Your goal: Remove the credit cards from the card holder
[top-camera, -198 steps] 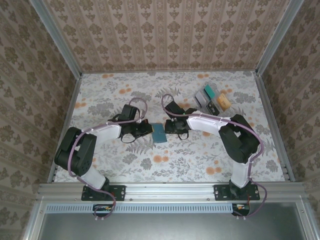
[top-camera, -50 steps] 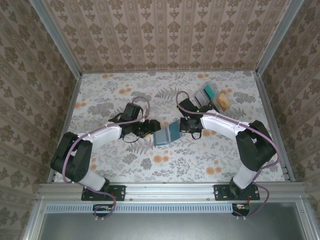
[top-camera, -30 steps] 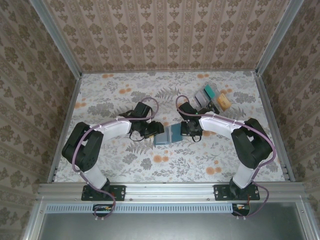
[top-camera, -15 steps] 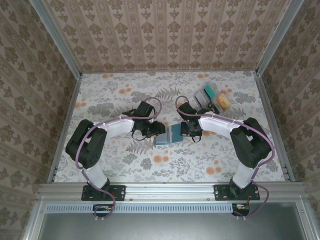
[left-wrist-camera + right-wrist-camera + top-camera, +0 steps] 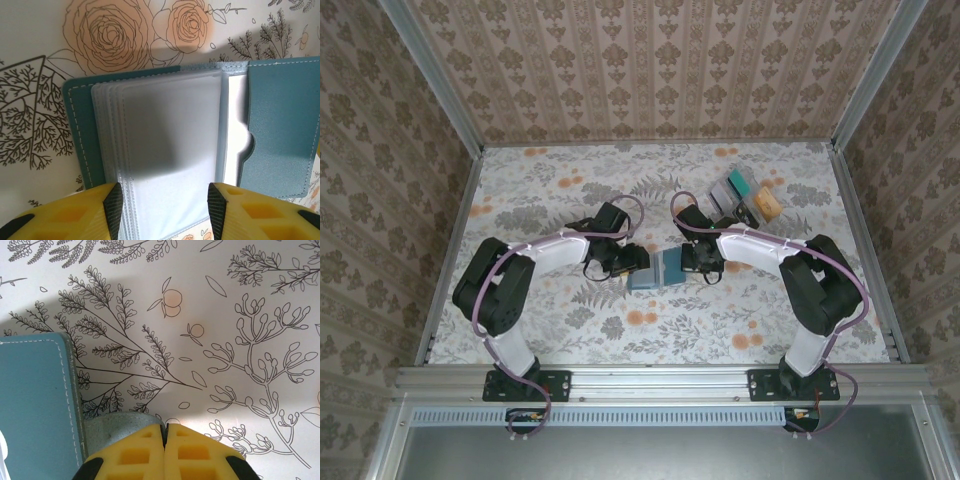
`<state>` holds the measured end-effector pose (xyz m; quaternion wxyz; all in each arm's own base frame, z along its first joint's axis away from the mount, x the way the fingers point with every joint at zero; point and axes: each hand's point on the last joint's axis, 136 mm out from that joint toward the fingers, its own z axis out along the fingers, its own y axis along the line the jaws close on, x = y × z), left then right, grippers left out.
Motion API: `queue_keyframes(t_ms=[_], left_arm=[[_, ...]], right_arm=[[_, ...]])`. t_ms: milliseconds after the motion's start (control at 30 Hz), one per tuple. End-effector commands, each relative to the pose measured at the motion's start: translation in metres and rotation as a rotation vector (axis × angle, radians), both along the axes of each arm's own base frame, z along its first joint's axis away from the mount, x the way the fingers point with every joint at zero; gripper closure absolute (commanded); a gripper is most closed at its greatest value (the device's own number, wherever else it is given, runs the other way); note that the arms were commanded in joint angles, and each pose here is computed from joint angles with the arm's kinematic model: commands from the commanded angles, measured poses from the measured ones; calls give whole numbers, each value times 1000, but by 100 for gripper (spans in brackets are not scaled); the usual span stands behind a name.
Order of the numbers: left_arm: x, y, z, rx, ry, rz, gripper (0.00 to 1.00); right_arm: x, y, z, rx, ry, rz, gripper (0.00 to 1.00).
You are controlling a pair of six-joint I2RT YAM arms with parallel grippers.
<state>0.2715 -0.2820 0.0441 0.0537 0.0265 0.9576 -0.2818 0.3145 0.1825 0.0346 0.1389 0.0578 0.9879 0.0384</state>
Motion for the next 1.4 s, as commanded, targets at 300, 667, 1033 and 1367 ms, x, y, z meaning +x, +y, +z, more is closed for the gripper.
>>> queue_keyframes(t_ms=[300, 667, 1033, 1367], left_arm=[[0, -12, -5, -29, 32, -37, 42], [0, -27, 17, -136, 4, -80, 50], [-1, -32, 23, -172, 0, -105, 49], [0, -14, 22, -62, -38, -96, 49]], right_arm=[[-1, -6, -6, -31, 7, -7, 95], [-1, -3, -4, -21, 4, -1, 96], [-2, -2, -4, -17, 3, 0, 96], [-3, -2, -4, -20, 6, -2, 96]])
